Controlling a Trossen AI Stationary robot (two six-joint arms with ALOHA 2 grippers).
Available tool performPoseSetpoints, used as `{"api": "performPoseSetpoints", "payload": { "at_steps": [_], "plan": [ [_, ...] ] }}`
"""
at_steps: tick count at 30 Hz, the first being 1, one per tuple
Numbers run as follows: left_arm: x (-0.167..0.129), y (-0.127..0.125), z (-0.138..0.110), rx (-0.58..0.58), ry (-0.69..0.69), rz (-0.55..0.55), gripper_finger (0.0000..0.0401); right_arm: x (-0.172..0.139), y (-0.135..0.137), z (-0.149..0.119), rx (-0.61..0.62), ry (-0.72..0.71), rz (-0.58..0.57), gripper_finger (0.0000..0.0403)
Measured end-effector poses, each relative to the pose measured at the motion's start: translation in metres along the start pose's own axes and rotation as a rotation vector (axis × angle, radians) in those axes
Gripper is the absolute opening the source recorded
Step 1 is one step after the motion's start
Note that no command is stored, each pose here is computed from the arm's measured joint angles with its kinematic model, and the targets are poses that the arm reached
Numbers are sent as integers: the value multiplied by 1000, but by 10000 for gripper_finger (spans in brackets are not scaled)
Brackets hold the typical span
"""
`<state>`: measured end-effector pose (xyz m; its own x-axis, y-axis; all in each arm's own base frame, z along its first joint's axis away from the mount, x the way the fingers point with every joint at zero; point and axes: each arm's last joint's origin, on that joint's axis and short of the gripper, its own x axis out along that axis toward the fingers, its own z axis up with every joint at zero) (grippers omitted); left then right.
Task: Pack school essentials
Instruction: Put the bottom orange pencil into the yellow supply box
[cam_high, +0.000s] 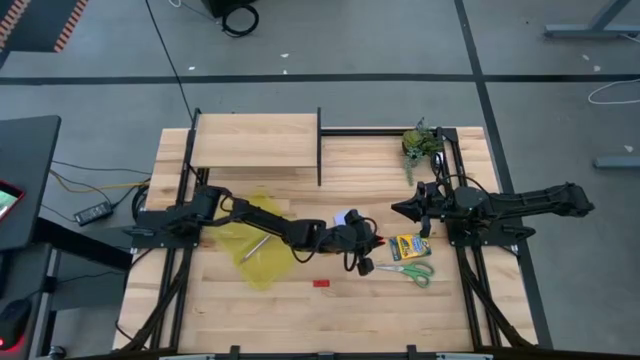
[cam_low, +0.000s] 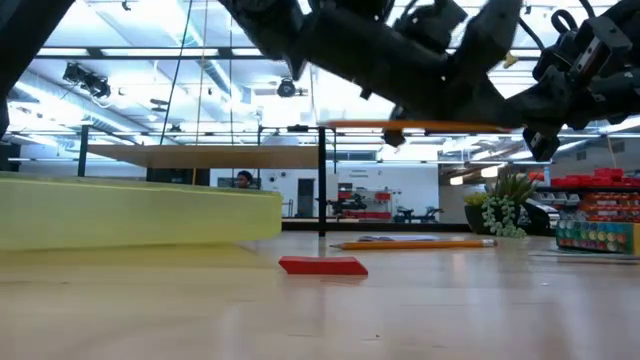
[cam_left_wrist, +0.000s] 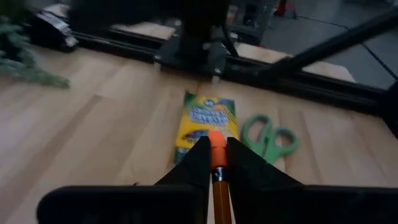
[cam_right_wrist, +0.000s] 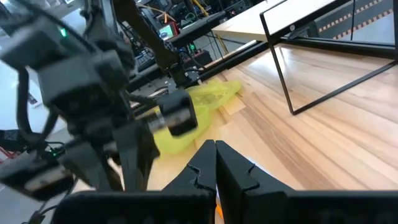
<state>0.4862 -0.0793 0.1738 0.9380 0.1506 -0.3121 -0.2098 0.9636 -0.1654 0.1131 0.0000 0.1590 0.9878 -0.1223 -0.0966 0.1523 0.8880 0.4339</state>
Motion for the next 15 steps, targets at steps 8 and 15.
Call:
{"api": "performPoseSetpoints", "payload": {
  "at_steps": [8,15],
  "plan": [
    [-16,2,28,-5,-31,42,33,0,0,0,-1,3,-1,10],
    [-25,0,36,13,-40,54,40,0,0,0,-1,4,-1,10]
  ]
}}
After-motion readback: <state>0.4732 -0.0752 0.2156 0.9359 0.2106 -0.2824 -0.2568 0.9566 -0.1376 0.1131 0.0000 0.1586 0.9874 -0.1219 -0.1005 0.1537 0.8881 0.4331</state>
